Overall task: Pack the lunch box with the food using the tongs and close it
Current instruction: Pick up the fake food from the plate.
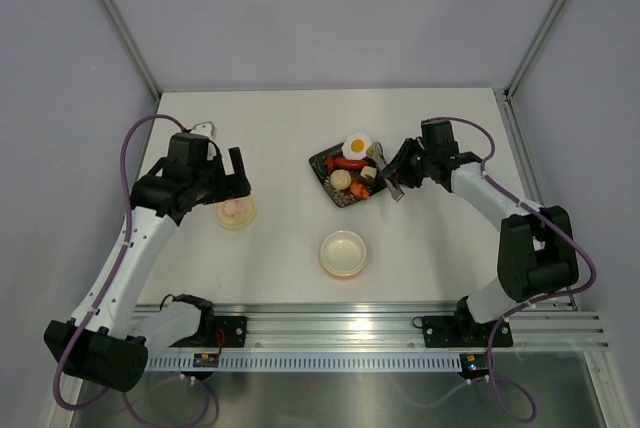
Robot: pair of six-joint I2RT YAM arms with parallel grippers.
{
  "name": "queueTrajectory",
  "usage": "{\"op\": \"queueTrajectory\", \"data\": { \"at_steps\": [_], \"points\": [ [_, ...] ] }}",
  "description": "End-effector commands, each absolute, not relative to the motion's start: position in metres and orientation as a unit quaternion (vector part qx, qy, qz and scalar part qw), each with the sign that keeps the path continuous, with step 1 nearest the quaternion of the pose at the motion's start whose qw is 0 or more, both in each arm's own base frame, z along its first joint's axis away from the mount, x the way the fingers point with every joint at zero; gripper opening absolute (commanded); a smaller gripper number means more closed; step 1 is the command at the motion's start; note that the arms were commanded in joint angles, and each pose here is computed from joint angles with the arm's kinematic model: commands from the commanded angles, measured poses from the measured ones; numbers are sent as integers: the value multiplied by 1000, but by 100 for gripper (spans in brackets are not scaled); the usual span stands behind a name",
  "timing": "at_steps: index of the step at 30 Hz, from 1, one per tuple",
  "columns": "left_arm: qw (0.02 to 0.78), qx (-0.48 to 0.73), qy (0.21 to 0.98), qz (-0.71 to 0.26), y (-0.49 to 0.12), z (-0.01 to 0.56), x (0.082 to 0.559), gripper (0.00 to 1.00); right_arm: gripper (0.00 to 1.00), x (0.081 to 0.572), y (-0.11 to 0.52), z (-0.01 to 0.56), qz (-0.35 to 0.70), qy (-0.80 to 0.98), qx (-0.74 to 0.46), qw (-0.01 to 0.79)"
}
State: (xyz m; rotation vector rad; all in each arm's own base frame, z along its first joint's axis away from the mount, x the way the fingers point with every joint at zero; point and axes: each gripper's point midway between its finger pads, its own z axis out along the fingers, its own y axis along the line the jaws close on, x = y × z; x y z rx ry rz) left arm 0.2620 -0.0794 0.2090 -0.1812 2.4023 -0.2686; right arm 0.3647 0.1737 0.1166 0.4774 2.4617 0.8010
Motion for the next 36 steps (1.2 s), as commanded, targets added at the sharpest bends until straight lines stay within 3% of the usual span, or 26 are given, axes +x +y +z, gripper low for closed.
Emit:
{"op": "queueTrajectory", "data": {
  "at_steps": [1,36],
  "points": [
    [364,-66,921,-122,-87,214,268,99,0,365,173,144,311,891,169,283],
    [363,-63,920,-135,-95,217,269,99,0,319,175,205,375,857,164,314]
  ]
}}
